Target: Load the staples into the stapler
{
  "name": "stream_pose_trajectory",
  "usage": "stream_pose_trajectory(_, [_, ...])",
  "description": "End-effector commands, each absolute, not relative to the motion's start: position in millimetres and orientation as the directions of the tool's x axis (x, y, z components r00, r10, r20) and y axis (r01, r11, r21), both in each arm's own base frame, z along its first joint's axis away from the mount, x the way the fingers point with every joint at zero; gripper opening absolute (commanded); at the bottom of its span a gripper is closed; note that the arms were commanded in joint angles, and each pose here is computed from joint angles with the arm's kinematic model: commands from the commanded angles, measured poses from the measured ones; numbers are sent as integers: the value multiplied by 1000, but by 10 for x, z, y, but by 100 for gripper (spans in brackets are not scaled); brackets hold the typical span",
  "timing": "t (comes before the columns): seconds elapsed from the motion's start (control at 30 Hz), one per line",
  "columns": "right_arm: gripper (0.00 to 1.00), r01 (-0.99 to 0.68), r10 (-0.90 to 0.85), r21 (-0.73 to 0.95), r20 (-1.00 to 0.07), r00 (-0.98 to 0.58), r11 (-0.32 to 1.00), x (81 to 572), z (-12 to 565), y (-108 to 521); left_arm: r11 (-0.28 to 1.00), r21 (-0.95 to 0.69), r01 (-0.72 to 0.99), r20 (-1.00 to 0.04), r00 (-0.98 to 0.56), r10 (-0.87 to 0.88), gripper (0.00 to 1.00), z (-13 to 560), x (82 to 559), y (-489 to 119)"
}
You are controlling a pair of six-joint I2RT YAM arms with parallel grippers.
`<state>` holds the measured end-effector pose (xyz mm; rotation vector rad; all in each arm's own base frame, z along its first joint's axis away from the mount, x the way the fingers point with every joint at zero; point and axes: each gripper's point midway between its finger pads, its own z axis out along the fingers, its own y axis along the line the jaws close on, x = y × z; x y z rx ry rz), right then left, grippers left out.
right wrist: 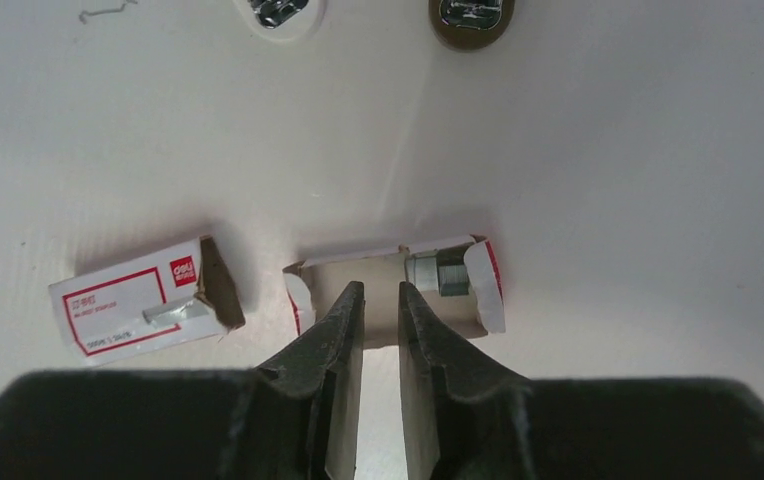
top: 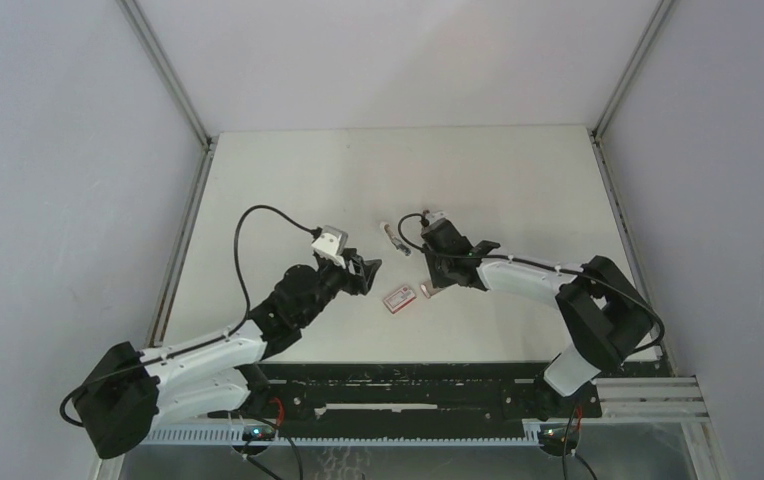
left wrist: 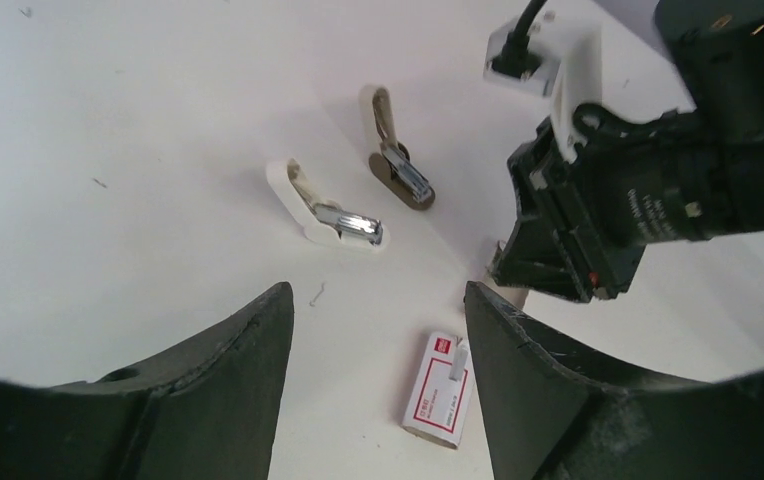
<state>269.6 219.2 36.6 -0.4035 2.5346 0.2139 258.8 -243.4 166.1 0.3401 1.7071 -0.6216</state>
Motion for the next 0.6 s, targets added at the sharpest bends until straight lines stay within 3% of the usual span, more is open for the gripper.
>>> stream_pose_trajectory(0.0, [17, -306, -224, 38, -597, -770, 951, 2892, 462, 2279, 839, -220, 498, -973, -167, -157, 68, 1813, 2630, -2296])
stream_pose_trajectory(0.57, [9, -295, -264, -32, -546, -795, 955, 2884, 272, 2250, 850, -219, 479, -975, -145, -170, 68, 1904, 2602, -2193])
